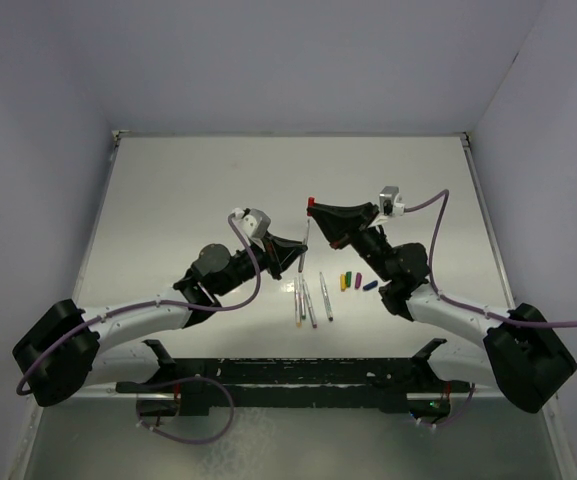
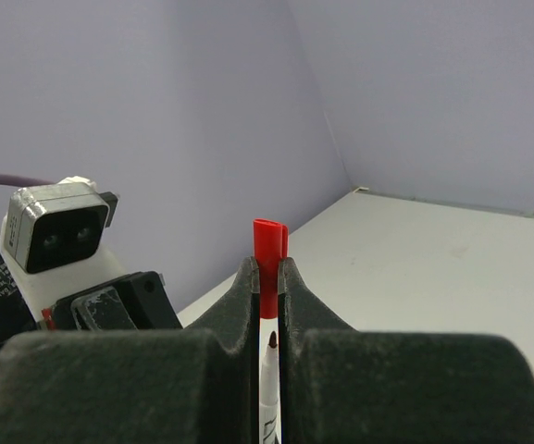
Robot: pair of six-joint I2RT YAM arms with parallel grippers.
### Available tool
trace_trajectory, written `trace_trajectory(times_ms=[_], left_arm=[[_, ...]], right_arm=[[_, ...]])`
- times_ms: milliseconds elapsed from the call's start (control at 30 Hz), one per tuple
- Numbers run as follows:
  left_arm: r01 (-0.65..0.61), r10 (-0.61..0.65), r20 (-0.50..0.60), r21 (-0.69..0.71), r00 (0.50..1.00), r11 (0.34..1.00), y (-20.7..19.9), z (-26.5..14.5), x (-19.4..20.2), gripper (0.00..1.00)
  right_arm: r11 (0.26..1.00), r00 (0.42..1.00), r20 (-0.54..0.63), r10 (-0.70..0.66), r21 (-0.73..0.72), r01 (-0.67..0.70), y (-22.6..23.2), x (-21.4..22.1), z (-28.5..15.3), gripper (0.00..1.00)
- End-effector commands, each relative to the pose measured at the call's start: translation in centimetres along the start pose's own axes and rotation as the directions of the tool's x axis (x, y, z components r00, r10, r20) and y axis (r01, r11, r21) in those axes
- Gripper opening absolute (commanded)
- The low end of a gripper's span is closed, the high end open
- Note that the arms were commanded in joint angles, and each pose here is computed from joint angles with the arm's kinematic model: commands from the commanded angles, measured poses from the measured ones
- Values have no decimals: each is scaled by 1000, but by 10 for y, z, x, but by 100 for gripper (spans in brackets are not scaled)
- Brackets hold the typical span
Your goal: Insert the pens into the pen caps
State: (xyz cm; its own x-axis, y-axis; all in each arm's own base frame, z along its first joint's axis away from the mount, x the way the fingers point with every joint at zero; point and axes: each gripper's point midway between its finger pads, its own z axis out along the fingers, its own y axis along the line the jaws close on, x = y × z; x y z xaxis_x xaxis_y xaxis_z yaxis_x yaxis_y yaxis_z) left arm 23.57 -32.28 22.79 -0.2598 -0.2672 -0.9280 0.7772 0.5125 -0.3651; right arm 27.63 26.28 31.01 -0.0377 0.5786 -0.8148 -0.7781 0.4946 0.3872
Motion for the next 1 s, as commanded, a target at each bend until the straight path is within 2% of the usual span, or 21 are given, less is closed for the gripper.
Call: trace_trajectory(times_ms=[0, 967], left_arm=[[-6, 1, 101, 51, 995, 999, -14, 7, -34, 0], [-11, 3, 125, 64, 992, 998, -18, 1, -42, 0]], right_arm=[[998, 999, 54, -6, -56, 9, 13, -15, 3, 0], [998, 999, 48, -25, -63, 28, 13, -13, 1, 0]])
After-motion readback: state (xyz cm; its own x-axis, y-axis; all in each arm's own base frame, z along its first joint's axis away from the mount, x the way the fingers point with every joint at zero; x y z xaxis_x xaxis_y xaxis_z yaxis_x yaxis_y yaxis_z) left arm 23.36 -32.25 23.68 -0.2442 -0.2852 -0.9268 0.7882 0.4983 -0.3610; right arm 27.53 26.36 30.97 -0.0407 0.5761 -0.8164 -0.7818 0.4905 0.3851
